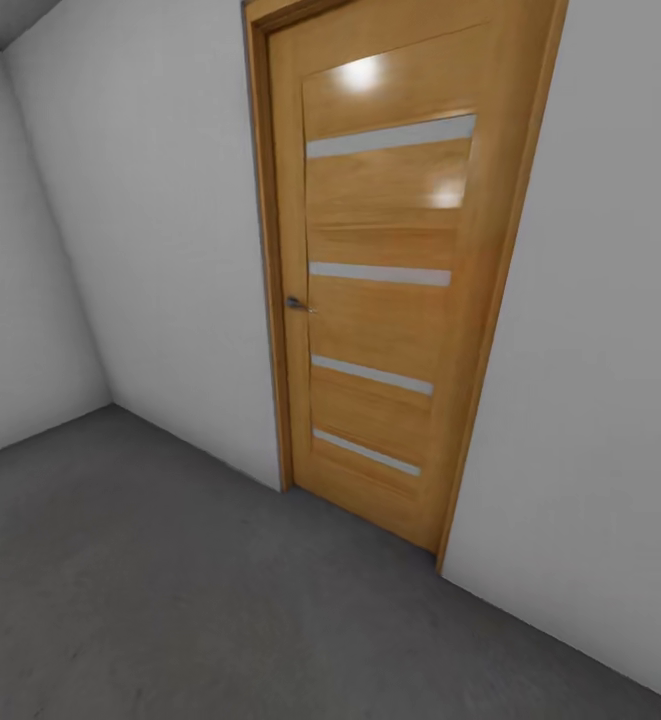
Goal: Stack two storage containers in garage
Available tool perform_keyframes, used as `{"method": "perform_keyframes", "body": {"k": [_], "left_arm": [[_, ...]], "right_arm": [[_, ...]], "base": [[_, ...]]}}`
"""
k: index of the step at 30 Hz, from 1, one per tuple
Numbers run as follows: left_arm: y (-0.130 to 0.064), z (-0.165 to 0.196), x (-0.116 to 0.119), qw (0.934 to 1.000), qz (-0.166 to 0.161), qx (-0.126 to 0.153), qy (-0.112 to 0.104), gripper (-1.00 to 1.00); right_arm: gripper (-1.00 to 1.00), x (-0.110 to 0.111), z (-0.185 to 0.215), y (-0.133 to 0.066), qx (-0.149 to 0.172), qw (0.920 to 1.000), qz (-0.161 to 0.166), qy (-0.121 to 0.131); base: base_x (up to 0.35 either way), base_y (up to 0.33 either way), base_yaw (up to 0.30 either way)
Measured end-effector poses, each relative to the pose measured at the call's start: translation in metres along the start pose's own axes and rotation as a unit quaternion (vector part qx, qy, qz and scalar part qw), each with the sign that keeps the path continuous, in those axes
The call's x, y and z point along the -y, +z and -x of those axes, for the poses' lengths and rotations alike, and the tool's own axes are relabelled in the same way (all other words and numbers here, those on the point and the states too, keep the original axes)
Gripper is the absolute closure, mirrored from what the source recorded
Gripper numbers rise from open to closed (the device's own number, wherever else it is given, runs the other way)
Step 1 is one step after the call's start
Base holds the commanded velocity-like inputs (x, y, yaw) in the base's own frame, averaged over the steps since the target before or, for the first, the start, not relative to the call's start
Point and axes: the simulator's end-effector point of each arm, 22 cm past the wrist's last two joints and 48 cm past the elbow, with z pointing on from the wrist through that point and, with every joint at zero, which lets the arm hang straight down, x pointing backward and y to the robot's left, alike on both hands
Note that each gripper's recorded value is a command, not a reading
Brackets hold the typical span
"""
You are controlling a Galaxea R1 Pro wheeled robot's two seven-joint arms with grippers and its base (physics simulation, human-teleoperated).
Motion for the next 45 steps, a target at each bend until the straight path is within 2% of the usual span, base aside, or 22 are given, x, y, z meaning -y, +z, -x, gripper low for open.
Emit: {"method": "perform_keyframes", "body": {"k": [33,45], "left_arm": [[0.0,-0.0001,0.0,1.0,0.0,0.0,0.0,-1.0],[0.0,0.0,0.0,1.0,0.0,0.0,0.0,-1.0]], "right_arm": [[-1.0,0.0,0.0,0.0,0.0,1.0,0.0,0.0],[-1.0,0.0,0.0002,0.0,0.0,1.0,0.0,0.0]], "base": [[0.224,0.291,-0.277],[0.153,0.31,-0.047]]}}
